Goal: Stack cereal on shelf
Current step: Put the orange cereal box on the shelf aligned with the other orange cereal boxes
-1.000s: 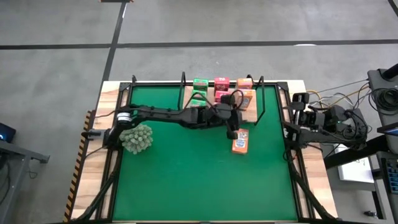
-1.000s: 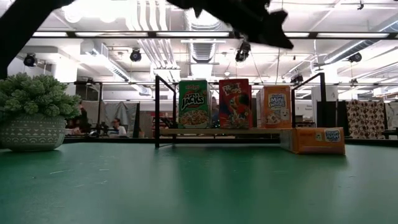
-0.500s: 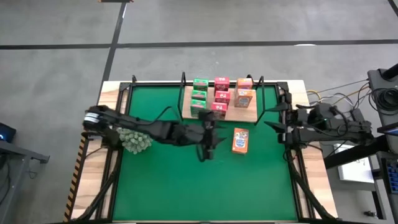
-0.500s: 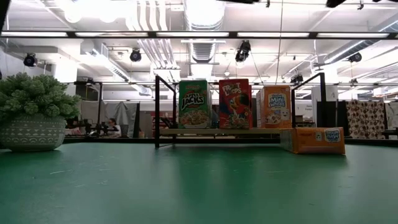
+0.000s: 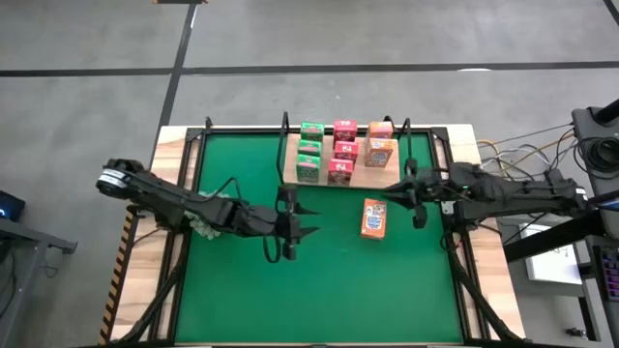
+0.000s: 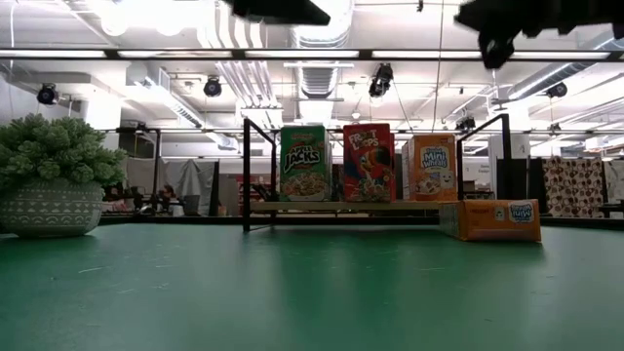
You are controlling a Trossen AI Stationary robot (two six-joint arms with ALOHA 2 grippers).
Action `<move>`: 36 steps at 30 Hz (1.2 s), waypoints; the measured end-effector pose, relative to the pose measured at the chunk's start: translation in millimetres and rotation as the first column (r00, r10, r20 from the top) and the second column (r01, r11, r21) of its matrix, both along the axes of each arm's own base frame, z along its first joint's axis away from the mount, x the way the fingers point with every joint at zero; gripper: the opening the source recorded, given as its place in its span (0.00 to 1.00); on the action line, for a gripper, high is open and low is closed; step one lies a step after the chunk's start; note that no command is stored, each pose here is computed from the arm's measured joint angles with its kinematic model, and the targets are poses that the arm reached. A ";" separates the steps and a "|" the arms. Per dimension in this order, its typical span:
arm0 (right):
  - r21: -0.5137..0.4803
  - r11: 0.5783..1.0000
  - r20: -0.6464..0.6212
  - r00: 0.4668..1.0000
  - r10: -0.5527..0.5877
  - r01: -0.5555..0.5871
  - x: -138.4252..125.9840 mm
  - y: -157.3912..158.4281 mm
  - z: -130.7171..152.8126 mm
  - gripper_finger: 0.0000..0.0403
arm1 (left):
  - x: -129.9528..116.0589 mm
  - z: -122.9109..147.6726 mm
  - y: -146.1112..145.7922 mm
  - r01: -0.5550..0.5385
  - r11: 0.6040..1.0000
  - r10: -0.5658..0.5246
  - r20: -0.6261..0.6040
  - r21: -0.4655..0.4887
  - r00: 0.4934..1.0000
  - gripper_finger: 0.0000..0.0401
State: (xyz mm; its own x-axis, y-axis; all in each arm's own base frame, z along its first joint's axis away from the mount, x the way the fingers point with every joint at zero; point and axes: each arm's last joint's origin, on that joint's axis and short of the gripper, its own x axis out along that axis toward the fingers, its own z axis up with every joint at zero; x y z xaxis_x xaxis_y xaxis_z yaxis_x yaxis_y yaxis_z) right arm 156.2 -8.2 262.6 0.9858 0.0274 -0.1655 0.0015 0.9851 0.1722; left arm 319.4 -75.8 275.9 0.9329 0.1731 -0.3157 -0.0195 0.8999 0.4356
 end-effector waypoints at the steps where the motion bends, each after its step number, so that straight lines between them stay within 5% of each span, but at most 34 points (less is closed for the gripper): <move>1: 0.029 1.000 -0.029 1.000 -0.004 0.005 1.5 -0.1 -3.2 0.12 | -2.1 -4.0 0.6 -0.003 1.000 0.003 0.000 -0.008 1.000 0.39; 8: 0.237 0.963 -0.387 0.922 -0.029 0.130 5.3 -0.2 -40.3 0.04 | -9.3 -20.7 2.2 -0.009 1.000 0.008 -0.032 -0.019 0.999 0.39; 13: 0.282 0.916 -0.672 0.740 -0.024 0.285 -6.1 2.0 -67.5 0.02 | -8.8 -22.2 1.5 -0.015 0.999 0.014 -0.031 -0.038 0.999 0.39; 18: 0.246 0.897 -0.781 0.624 -0.042 0.368 -13.6 2.6 -78.1 0.02 | -7.9 -24.7 0.7 -0.021 0.998 0.019 -0.036 -0.054 0.999 0.39; 24: 0.141 0.908 -0.775 0.614 -0.148 0.395 -7.9 -1.0 -81.4 0.02 | -7.9 -24.6 0.6 -0.028 0.997 0.026 -0.032 -0.075 0.999 0.39; 36: 0.066 0.936 -0.755 0.630 -0.180 0.346 15.3 -3.7 -93.7 0.02 | -10.3 -31.7 1.3 -0.052 0.991 0.047 -0.046 -0.125 0.998 0.39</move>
State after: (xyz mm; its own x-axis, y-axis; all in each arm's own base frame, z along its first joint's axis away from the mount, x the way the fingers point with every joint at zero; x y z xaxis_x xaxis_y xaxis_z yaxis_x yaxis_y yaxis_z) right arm 171.5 -11.8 168.9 0.5155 -0.1016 -0.8508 0.4613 0.8697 0.1757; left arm 309.2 -74.5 244.2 0.9093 0.1750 -0.3776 -0.0493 0.9462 0.3198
